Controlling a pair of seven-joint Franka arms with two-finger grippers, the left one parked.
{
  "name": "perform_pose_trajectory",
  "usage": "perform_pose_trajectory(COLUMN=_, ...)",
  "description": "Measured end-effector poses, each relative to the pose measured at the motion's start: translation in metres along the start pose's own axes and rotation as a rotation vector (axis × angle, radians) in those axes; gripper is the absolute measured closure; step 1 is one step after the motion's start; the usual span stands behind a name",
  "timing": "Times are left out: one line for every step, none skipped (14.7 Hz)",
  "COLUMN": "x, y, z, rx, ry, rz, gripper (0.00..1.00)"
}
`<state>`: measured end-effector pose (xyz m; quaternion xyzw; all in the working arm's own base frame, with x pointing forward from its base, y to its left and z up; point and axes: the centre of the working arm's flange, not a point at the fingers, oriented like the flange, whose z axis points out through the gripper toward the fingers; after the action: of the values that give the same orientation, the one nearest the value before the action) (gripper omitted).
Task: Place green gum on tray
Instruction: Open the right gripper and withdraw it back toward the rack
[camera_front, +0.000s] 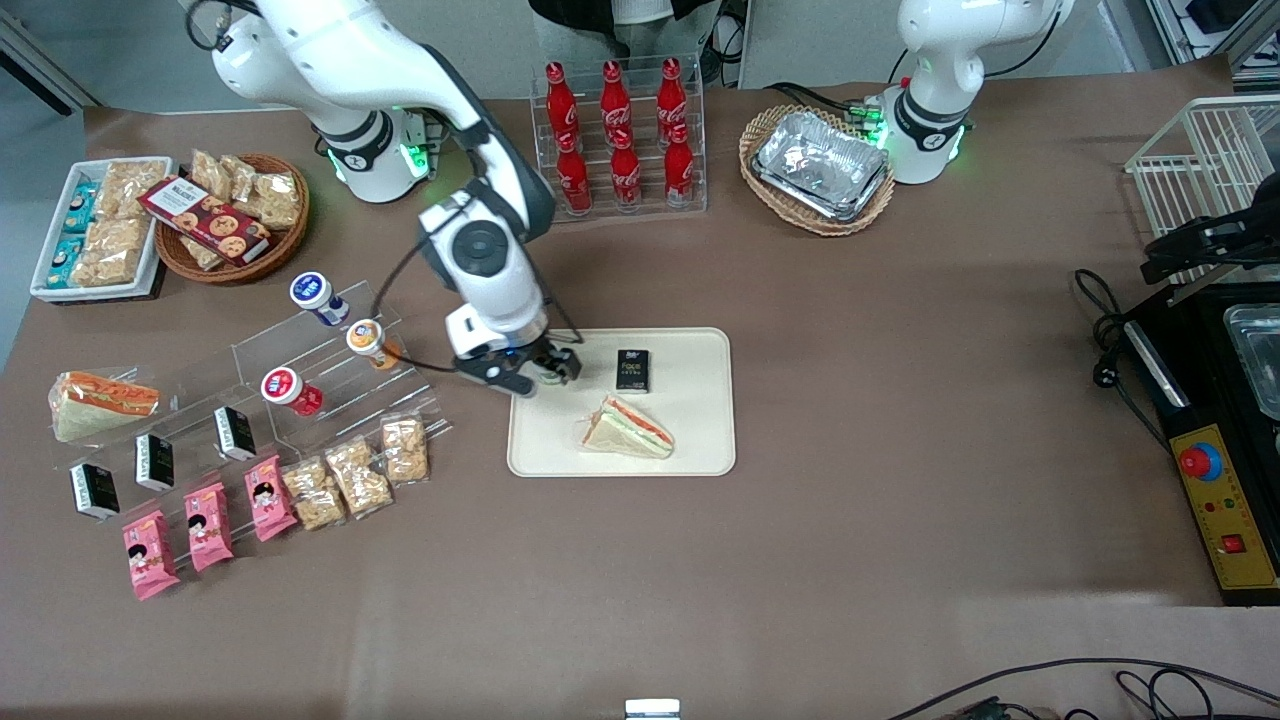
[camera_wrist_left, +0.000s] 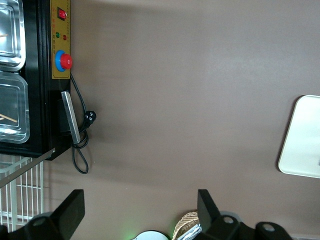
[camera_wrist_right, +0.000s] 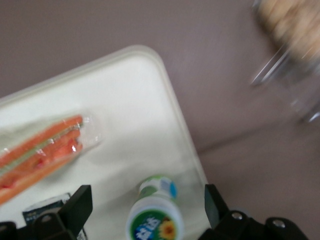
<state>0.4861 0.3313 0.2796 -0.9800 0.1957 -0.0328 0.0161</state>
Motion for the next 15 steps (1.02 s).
perform_pose_trajectory(x=0.019, y=0.012, z=-0.028, rx=-0.007, ry=-0.002, rz=-0.036, gripper=0.00)
perform_pose_trajectory(x=0.039, y=0.027, z=-0.063, rx=-0.014, ry=-0.012, rz=-0.072, gripper=0.00)
perform_pose_trajectory(x=0.056, y=0.045, z=-0.098, rx=-0.019, ry=-0.030, rz=-0.108, gripper=0.00)
perform_pose_trajectory(x=0.072, y=0.064, z=-0.134, rx=-0.029, ry=-0.040, rz=-0.159, gripper=0.00)
perform_pose_trajectory(x=0.086, y=0.086, z=-0.166, rx=-0.052, ry=-0.026, rz=-0.219, gripper=0.00)
perform_pose_trajectory(x=0.098, y=0.107, z=-0.195, rx=-0.077, ry=0.004, rz=-0.264, gripper=0.00)
perform_pose_trajectory(x=0.107, y=0.126, z=-0.217, rx=-0.085, ry=0.025, rz=-0.296, gripper=0.00)
perform_pose_trajectory(x=0.116, y=0.146, z=-0.234, rx=-0.083, ry=0.036, rz=-0.324, gripper=0.00)
perform_pose_trajectory(x=0.126, y=0.167, z=-0.248, rx=-0.073, ry=0.043, rz=-0.348, gripper=0.00)
perform_pose_trajectory(x=0.139, y=0.189, z=-0.259, rx=-0.059, ry=0.052, rz=-0.371, gripper=0.00)
perform_pose_trajectory(x=0.155, y=0.212, z=-0.269, rx=-0.047, ry=0.064, rz=-0.389, gripper=0.00)
perform_pose_trajectory(x=0.171, y=0.234, z=-0.278, rx=-0.040, ry=0.078, rz=-0.400, gripper=0.00)
perform_pose_trajectory(x=0.184, y=0.253, z=-0.286, rx=-0.036, ry=0.093, rz=-0.400, gripper=0.00)
perform_pose_trajectory(x=0.194, y=0.269, z=-0.294, rx=-0.034, ry=0.106, rz=-0.390, gripper=0.00)
perform_pose_trajectory(x=0.202, y=0.282, z=-0.302, rx=-0.033, ry=0.116, rz=-0.377, gripper=0.00)
